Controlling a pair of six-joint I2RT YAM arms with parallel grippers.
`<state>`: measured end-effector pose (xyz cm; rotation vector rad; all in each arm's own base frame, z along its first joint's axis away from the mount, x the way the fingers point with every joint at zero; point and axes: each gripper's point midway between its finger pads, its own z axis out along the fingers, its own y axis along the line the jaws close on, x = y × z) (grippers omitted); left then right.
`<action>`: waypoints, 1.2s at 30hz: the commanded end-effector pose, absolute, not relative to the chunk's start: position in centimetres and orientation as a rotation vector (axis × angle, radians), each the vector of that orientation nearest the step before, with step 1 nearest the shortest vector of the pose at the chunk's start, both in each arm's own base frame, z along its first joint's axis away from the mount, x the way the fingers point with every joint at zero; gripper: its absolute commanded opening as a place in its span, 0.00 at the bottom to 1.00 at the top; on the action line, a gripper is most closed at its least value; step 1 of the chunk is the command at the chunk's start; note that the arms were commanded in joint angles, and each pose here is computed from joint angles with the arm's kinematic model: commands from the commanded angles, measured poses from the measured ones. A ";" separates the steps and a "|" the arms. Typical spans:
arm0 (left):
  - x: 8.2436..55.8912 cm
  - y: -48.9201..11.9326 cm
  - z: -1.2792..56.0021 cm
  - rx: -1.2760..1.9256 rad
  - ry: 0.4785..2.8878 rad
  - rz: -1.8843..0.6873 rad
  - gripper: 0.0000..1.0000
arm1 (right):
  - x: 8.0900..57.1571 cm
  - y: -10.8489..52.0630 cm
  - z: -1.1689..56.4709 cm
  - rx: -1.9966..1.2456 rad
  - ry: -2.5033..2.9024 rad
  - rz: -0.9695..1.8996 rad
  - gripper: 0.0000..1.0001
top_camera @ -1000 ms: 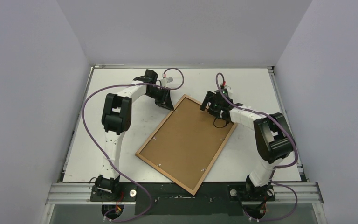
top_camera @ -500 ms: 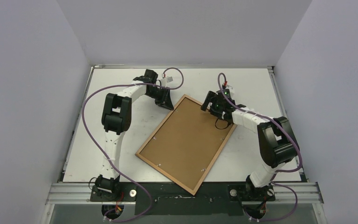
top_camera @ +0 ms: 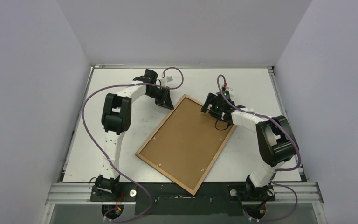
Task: Put the photo into the frame
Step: Install the photo frame at the center of the board.
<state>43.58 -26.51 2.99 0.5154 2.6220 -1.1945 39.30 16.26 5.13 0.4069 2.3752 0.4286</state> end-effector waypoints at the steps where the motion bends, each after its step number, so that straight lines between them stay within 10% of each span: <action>1: 44.1 -26.8 2.9 0.547 2.581 -1.170 0.09 | 40.8 16.1 5.7 0.422 2.317 0.445 0.90; 36: 43.7 -26.4 2.6 0.556 2.595 -1.157 0.04 | 38.8 15.1 5.6 0.452 2.323 0.459 0.90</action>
